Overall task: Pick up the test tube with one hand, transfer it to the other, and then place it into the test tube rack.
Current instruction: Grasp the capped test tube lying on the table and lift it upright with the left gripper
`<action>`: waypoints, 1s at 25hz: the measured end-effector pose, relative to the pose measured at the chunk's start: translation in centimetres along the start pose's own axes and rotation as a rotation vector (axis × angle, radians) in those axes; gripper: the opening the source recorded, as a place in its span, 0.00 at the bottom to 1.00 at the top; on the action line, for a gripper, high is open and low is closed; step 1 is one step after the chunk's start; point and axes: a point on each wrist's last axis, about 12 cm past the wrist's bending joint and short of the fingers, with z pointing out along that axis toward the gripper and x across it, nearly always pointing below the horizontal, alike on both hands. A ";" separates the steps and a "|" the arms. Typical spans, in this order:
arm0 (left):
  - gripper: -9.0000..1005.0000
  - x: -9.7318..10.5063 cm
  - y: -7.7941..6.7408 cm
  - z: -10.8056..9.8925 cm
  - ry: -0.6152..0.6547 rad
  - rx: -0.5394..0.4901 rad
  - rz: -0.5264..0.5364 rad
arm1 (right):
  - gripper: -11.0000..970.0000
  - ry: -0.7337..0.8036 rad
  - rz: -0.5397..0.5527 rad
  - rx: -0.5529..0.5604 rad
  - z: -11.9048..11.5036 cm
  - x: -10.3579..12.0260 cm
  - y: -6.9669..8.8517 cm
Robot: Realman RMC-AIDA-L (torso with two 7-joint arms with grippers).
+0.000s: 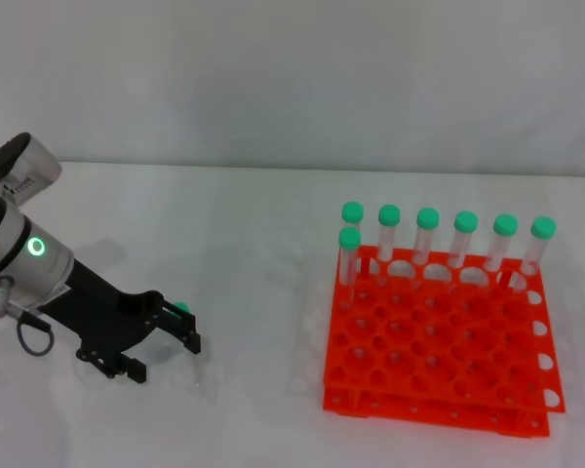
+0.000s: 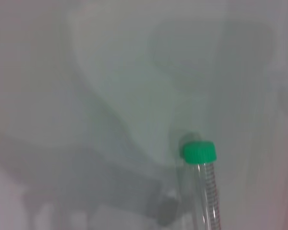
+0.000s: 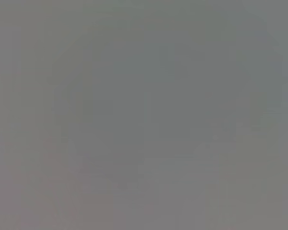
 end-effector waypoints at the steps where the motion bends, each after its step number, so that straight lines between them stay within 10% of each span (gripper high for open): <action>1: 0.83 0.0 0.0 0.1 -0.004 0.000 -0.001 | 0.90 -0.001 0.001 -0.001 0.0 0.0 0.0; 14: 0.83 -0.4 -0.8 0.8 -0.025 0.006 0.007 | 0.90 -0.008 0.002 -0.009 0.4 -0.3 0.4; 25: 0.57 0.1 -0.8 1.6 0.004 0.010 0.000 | 0.90 -0.012 0.003 -0.011 0.5 -0.4 0.5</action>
